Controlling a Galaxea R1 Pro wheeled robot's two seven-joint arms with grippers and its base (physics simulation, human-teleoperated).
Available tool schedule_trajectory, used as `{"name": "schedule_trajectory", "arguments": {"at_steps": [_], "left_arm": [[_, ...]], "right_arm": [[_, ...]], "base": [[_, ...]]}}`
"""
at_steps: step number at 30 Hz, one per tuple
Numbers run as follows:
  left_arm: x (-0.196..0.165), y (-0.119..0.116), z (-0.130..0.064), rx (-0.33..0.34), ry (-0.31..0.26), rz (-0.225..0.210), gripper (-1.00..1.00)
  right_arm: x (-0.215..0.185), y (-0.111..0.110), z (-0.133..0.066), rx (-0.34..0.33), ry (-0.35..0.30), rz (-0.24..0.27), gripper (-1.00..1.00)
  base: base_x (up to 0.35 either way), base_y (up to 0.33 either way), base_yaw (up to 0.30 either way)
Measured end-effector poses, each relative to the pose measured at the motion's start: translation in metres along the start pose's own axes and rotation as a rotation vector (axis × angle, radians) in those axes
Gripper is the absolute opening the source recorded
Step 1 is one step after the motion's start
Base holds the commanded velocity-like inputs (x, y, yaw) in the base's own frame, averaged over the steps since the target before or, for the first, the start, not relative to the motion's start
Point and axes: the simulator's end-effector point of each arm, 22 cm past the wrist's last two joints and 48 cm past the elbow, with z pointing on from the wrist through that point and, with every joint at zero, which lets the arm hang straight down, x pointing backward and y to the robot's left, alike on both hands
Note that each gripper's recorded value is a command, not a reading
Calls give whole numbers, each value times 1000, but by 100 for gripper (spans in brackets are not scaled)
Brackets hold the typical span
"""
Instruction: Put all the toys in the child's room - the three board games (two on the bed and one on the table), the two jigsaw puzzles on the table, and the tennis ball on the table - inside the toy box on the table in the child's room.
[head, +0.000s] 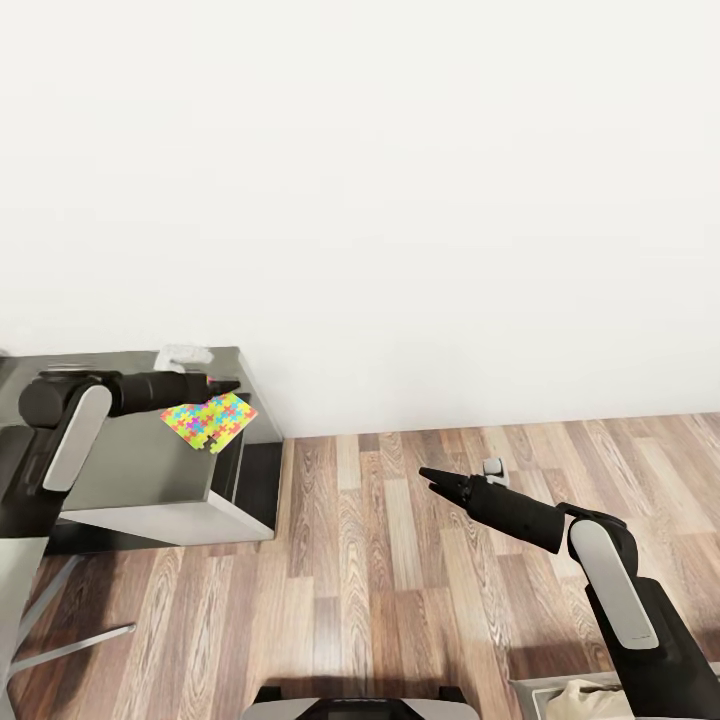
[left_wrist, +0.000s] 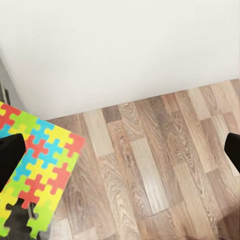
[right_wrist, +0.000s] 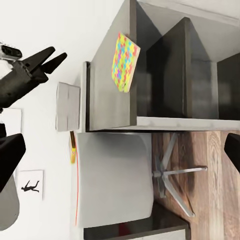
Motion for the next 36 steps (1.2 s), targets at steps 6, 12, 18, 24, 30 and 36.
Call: {"name": "schedule_trajectory", "arguments": {"at_steps": [6, 12, 18, 24, 30, 36], "left_arm": [[33, -5, 3, 11, 36, -21, 100], [62, 5, -2, 1, 53, -81, 100], [92, 6, -2, 10, 65, -165, 100], [115, -8, 5, 33, 77, -216, 100], [136, -13, 8, 39, 97, -238, 100], [145, -17, 9, 44, 109, -247, 100]], "right_arm": [[0, -1, 0, 2, 0, 1, 100], [0, -1, 0, 2, 0, 0, 100], [0, -1, 0, 2, 0, 0, 100], [0, -1, 0, 2, 0, 0, 100], [0, -1, 0, 3, 1, 1, 100], [0, -1, 0, 4, 0, 0, 100]], "base": [[0, 0, 0], [0, 0, 0], [0, 0, 0], [0, 0, 0], [0, 0, 0], [0, 0, 0]]}}
